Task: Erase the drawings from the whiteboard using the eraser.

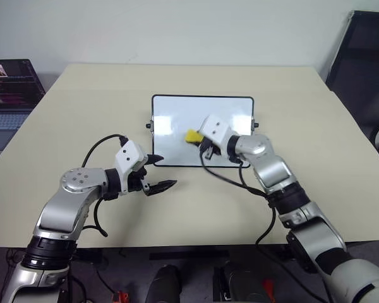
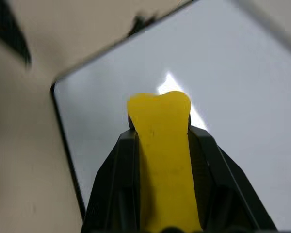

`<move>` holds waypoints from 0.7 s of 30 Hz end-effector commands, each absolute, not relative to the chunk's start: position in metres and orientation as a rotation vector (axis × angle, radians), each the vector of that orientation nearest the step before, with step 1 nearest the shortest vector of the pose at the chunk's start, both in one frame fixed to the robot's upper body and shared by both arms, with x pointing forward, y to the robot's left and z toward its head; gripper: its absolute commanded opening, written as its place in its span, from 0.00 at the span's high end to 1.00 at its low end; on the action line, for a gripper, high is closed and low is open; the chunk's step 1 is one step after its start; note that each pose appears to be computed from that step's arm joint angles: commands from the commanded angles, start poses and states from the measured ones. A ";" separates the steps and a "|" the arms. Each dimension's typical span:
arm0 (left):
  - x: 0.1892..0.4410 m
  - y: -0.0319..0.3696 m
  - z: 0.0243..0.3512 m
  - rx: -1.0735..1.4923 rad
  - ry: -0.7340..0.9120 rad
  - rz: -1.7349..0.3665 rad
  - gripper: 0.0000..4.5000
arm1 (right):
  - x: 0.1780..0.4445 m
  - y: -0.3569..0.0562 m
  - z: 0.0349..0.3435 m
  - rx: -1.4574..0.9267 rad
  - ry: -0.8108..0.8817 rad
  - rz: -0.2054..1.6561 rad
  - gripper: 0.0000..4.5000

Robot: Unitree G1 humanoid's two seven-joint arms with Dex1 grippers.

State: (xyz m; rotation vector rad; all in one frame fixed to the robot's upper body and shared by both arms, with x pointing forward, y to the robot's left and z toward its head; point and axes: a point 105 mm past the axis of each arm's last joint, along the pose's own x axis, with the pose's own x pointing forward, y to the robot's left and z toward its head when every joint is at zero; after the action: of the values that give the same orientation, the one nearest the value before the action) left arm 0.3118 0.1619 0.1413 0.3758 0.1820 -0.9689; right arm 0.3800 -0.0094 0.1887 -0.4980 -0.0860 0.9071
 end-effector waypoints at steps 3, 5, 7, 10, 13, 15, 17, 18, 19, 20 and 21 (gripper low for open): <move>0.306 0.136 0.169 0.390 0.061 -1.082 0.00 | 0.365 -0.059 0.216 -0.193 -0.111 0.690 0.78; 0.311 0.128 0.175 0.411 0.033 -1.110 0.00 | 0.359 -0.083 0.212 -0.135 -0.090 0.582 0.78; 0.313 0.117 0.178 0.427 0.009 -1.164 0.00 | 0.348 -0.109 0.199 -0.117 -0.041 0.482 0.78; 0.311 0.098 0.177 0.441 -0.016 -1.285 0.00 | 0.330 -0.139 0.175 -0.082 0.054 0.366 0.78; 0.309 0.081 0.171 0.428 -0.022 -1.405 0.00 | 0.313 -0.156 0.152 -0.061 0.136 0.294 0.78; 0.310 0.070 0.166 0.425 -0.022 -1.473 0.00 | 0.308 -0.164 0.138 -0.070 0.180 0.243 0.78; 0.313 0.061 0.161 0.433 -0.023 -1.522 0.00 | 0.313 -0.176 0.129 -0.061 0.204 0.144 0.78; 0.314 0.059 0.159 0.437 -0.023 -1.538 0.00 | 0.315 -0.180 0.127 -0.053 0.208 0.114 0.78; 0.315 0.055 0.156 0.440 -0.023 -1.553 0.00 | 0.318 -0.183 0.125 -0.038 0.211 0.080 0.78; 0.316 0.051 0.154 0.443 -0.023 -1.567 0.00 | 0.321 -0.185 0.123 -0.024 0.214 0.060 0.78; 0.317 0.049 0.153 0.446 -0.023 -1.577 0.00 | 0.323 -0.186 0.122 -0.015 0.216 0.046 0.78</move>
State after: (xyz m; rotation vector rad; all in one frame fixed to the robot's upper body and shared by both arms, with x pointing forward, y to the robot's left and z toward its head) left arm 0.3162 0.0527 0.1473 0.4056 0.0122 -1.5515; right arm 0.3183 -0.1804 0.1098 -0.0152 0.2735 0.0893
